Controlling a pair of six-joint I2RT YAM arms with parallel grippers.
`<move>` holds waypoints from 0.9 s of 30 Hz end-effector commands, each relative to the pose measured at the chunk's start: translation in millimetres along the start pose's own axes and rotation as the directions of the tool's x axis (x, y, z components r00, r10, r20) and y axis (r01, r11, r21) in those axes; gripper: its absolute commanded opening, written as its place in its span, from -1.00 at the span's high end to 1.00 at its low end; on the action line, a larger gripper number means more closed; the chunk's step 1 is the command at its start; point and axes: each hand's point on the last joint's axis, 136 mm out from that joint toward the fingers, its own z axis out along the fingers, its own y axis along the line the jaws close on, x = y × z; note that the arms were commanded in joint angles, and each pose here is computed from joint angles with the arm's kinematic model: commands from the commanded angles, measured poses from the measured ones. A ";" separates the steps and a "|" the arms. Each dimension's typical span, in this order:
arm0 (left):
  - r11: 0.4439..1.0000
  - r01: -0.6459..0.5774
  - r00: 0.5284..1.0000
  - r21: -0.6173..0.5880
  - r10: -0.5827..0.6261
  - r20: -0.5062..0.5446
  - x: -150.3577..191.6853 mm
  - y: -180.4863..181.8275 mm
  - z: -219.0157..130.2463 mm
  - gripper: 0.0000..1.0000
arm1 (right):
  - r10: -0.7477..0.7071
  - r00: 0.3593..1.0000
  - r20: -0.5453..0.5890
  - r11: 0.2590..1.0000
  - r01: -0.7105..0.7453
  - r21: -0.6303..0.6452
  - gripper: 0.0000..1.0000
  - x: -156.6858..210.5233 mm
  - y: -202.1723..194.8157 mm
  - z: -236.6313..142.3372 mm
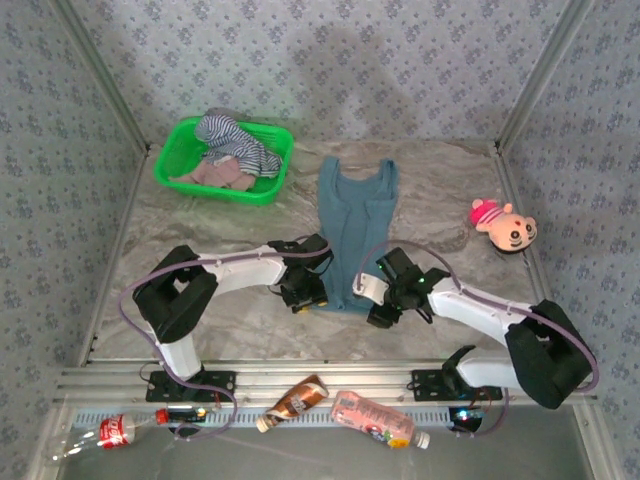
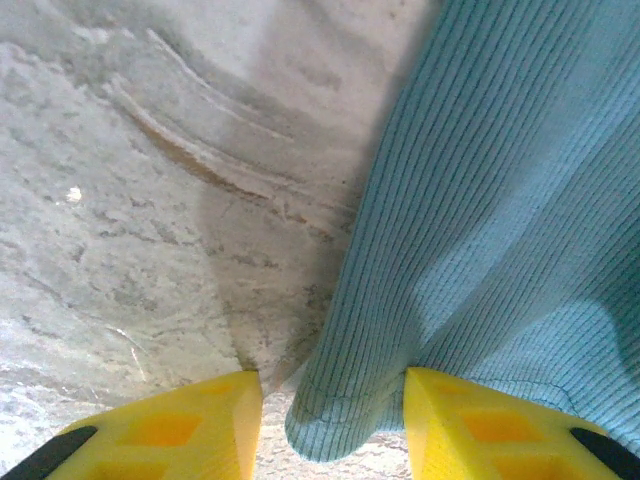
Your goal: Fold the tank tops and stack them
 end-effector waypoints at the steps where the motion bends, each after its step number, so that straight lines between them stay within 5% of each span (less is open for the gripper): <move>1: 0.998 -0.013 1.000 0.066 0.013 0.000 -0.5 -17.4 17.9 0.19 | -0.064 0.998 -0.011 0.997 0.064 0.039 -0.14 -0.1 -7.7 10.5; 6: 0.998 -0.019 1.000 0.065 0.019 0.003 -4.0 -20.1 19.3 0.28 | -0.086 0.996 -0.040 0.996 0.087 0.027 -0.04 -1.3 -9.0 20.5; 19: 0.999 -0.038 0.999 0.025 0.037 0.018 -12.9 -12.2 6.6 0.78 | -0.131 0.987 -0.094 0.991 0.129 -0.033 0.74 -4.2 17.3 18.6; 27: 0.996 -0.074 0.997 -0.040 0.075 0.009 -3.4 7.8 -32.8 0.87 | -0.106 0.994 -0.041 0.989 0.101 -0.103 0.79 -20.0 46.7 -3.2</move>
